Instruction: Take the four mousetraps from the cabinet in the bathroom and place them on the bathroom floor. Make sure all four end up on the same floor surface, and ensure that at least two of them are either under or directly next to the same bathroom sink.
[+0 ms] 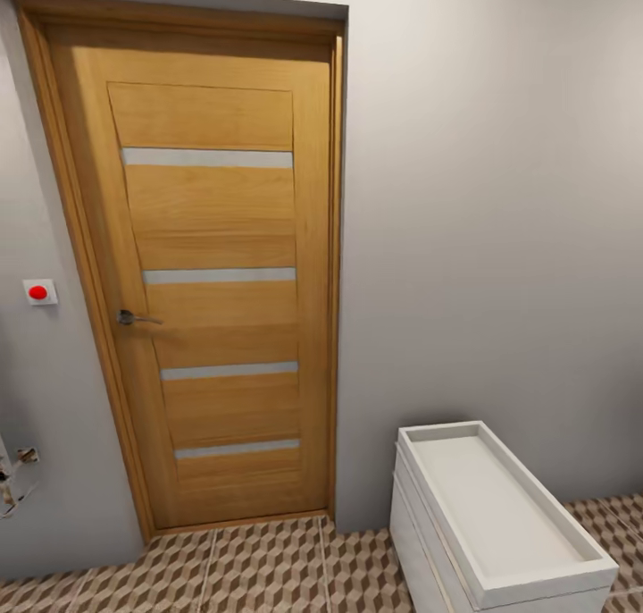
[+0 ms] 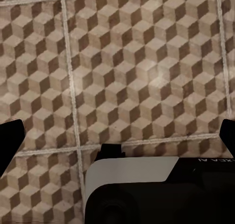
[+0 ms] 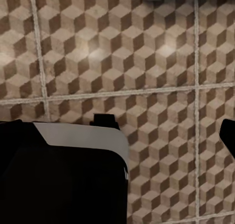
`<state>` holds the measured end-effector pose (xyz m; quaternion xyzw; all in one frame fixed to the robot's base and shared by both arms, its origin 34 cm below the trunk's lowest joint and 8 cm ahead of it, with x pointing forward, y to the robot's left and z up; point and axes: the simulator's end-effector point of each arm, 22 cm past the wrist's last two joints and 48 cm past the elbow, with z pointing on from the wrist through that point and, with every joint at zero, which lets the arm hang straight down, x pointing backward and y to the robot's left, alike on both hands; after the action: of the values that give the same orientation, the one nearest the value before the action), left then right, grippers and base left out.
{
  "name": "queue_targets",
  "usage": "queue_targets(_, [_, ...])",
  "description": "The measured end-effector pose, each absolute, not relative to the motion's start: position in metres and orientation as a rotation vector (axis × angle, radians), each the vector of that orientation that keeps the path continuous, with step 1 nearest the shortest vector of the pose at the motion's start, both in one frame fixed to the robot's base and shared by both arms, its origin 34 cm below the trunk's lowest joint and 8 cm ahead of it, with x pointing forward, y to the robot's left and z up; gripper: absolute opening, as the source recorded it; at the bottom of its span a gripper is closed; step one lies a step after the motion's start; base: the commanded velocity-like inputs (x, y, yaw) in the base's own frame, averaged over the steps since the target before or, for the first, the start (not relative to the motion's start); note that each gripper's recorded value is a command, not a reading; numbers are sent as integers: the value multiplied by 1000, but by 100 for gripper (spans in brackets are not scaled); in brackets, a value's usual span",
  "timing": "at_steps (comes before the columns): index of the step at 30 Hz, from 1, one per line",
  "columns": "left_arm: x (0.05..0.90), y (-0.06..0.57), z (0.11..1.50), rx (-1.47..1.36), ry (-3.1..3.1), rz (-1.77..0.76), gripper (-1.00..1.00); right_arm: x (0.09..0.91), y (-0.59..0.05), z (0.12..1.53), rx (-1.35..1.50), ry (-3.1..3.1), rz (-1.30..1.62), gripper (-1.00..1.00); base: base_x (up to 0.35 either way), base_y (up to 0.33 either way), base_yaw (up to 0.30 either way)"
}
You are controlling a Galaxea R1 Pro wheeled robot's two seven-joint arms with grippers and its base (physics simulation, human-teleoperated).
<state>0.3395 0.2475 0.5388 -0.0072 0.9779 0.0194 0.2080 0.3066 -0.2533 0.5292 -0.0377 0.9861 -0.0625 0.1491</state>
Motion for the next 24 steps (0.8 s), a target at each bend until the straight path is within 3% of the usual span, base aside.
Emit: queue_targets(24, [339, 247, 539, -22, 2722, 52, 100, 307, -248, 529, -111, 2835, -164, 100, 0, 0, 291])
